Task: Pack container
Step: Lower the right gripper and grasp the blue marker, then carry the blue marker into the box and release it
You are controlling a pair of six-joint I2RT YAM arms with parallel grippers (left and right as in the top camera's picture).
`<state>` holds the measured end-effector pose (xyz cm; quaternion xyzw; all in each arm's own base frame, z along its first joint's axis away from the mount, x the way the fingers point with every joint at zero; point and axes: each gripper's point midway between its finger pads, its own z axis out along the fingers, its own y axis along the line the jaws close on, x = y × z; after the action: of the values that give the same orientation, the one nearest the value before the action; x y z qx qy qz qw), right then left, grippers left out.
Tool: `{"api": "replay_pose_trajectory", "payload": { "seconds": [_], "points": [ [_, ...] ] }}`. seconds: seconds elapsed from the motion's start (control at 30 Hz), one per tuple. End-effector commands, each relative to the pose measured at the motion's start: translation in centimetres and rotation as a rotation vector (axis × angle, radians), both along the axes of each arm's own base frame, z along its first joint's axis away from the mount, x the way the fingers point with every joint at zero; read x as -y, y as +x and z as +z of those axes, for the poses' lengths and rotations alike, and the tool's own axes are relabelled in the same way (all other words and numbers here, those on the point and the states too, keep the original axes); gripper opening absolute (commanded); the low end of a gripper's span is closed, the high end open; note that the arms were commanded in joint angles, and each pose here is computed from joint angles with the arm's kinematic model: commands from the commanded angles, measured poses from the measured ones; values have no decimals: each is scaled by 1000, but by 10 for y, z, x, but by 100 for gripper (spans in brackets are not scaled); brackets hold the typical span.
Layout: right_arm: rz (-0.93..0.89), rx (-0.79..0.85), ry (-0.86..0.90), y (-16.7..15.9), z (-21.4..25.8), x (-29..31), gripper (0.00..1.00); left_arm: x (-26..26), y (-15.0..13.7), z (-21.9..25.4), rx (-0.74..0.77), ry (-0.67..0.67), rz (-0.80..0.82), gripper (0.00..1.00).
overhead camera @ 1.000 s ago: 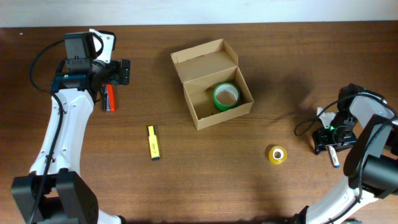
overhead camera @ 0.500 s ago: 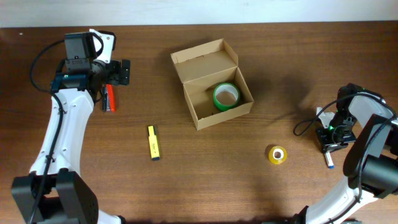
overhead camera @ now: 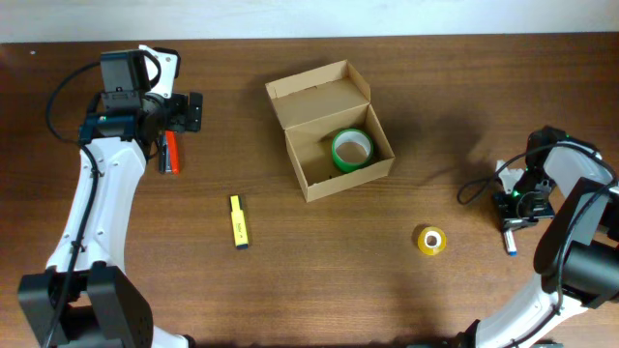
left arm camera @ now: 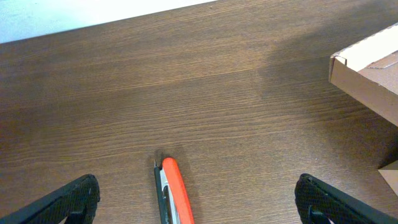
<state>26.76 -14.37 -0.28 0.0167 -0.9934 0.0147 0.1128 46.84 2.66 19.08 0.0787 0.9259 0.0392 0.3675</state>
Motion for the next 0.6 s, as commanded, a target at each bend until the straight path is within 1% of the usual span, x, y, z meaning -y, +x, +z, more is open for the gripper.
{"api": "replay_pose_trajectory", "payload": {
  "seconds": [0.0, 0.23, 0.43, 0.57],
  "points": [
    [-72, 51, 40, 18, -6, -7, 4, -1, 4, 2, 7, 17, -8, 100],
    [-241, 203, 58, 67, 27, -3, 4, -1, 4, 2, 7, 17, -8, 100],
    [-321, 263, 43, 94, 76, 0, 4, -1, 4, 2, 7, 17, -8, 100],
    [-369, 312, 31, 114, 116, -12, 4, -1, 4, 2, 7, 17, -8, 100]
  ]
}}
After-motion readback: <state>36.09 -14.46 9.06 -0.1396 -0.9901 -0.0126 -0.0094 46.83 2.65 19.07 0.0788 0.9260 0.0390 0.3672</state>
